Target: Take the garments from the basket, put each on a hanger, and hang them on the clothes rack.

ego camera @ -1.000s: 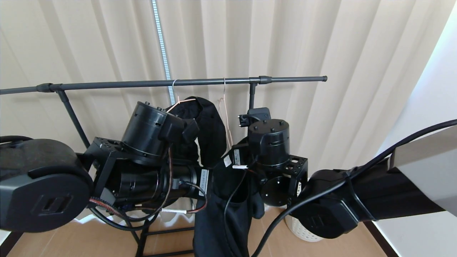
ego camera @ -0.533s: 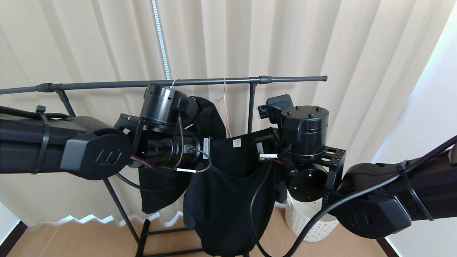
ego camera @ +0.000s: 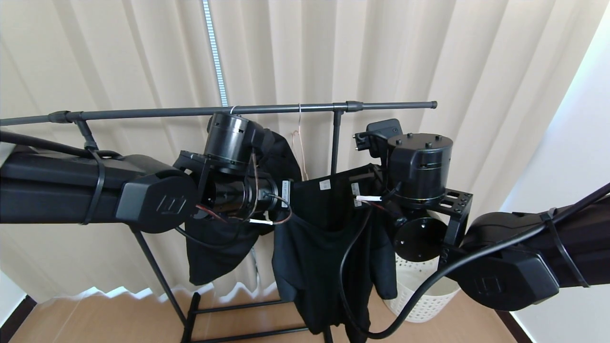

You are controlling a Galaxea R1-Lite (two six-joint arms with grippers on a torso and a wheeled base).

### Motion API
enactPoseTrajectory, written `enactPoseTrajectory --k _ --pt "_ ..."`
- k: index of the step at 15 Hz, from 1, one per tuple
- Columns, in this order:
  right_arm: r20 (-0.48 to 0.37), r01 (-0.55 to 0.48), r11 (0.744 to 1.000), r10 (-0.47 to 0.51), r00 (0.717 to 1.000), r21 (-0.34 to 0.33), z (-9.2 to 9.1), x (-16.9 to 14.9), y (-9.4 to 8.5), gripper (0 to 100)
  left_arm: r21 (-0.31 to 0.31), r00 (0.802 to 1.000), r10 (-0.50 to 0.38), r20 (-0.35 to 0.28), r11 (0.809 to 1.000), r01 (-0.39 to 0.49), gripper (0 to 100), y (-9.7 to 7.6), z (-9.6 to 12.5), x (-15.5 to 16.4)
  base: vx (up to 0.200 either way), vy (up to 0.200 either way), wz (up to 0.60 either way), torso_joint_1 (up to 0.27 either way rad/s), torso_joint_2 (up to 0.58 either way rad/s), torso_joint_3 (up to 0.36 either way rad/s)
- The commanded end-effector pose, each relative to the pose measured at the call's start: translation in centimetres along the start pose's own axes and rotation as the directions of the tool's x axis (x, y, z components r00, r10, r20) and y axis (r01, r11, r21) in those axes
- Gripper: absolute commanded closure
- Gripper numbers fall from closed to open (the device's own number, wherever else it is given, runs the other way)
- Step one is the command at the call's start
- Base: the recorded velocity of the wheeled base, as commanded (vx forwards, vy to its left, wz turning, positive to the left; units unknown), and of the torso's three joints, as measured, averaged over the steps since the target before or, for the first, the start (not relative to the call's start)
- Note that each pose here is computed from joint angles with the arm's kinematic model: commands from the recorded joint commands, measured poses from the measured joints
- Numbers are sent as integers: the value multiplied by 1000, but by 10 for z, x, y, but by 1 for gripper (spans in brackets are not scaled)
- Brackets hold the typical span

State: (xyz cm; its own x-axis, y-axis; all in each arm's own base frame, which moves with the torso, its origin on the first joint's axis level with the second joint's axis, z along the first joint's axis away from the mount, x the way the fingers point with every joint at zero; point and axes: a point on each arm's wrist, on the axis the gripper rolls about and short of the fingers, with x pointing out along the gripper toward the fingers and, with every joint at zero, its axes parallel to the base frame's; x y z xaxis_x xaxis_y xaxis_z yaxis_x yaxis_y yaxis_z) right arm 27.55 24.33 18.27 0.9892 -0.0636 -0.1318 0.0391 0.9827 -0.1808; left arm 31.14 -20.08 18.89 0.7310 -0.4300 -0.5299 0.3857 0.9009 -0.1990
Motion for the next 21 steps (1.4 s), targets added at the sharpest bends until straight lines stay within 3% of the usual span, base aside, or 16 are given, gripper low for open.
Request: enactPoseTrajectory --k 1,10,13,16,21 --pt "-4 17 1000 -17 1000 2 0 4 -5 100 3 1000 -4 0 1000 4 0 -2 0 0 0 0 0 0 0 0" --pt "-19 110 994 -110 994 -23 -2 17 -26 100 26 997 -62 -41 998 63 0 1 -10 -12 0 0 0 0 0 0" --pt "-20 109 993 -110 994 -34 -2 16 -27 100 42 998 -48 -34 998 49 0 1 -11 -5 0 0 0 0 0 0" --pt "-19 109 993 -110 994 -36 -1 15 -28 100 99 1000 18 -17 995 -16 0 2 -13 1 0 0 0 0 0 0" --pt "-22 109 993 -110 994 -39 -3 16 -27 100 105 1000 22 -19 994 -20 0 1 -14 2 200 0 0 -1 0 3"
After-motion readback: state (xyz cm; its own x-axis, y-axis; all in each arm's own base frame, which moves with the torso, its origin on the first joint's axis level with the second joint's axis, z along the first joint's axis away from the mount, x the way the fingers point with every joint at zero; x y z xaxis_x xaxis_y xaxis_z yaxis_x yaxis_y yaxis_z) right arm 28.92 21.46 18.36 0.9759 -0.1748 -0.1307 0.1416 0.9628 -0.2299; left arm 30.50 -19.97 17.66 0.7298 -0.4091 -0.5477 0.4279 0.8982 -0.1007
